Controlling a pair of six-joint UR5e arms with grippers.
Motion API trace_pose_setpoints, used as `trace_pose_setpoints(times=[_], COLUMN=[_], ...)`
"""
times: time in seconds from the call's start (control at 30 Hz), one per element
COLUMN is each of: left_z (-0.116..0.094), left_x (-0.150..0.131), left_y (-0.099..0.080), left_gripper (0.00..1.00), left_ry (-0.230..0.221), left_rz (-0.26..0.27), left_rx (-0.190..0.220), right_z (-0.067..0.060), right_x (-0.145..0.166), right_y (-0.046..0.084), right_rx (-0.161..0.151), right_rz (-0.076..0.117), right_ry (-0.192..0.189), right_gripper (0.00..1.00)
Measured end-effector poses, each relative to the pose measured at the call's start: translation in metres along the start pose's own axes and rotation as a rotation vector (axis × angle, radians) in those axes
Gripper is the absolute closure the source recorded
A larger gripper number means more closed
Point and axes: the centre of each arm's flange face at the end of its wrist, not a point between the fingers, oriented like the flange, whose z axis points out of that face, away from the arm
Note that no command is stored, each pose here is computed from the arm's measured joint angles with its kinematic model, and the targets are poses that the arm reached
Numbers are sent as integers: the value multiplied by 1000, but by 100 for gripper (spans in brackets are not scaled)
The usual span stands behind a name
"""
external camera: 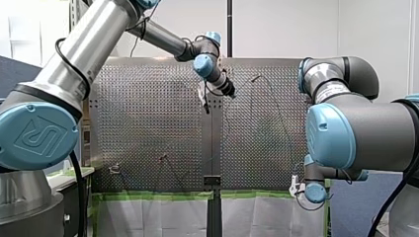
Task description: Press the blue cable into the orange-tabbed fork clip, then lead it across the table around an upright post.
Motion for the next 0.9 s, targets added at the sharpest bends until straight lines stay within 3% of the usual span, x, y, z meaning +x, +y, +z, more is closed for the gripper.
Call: trace_pose_setpoints(times=[0.23, 0.43, 0.63, 0.77, 0.9], left_z=[-23, -40, -43, -44, -44], left_x=[-44, -73, -75, -73, -73], left_y=[-25, -54, -67, -69, -68], left_gripper=[0, 0, 0, 0, 0], left_ry=[-95, -155, -160, -153, -151], left_rz=[49, 82, 89, 90, 92], left_rx=[58, 151, 217, 229, 215], right_z=[0, -1, -1, 0, 0], right_x=[0, 0, 0, 0, 1], right_y=[-1, -2, -3, -4, -4], right_rx=[2, 4, 5, 6, 6], right_rz=[-1, -3, -2, -4, -7], right_ry=[-1, -2, -2, -3, -5], right_gripper=[100, 100, 100, 100, 100])
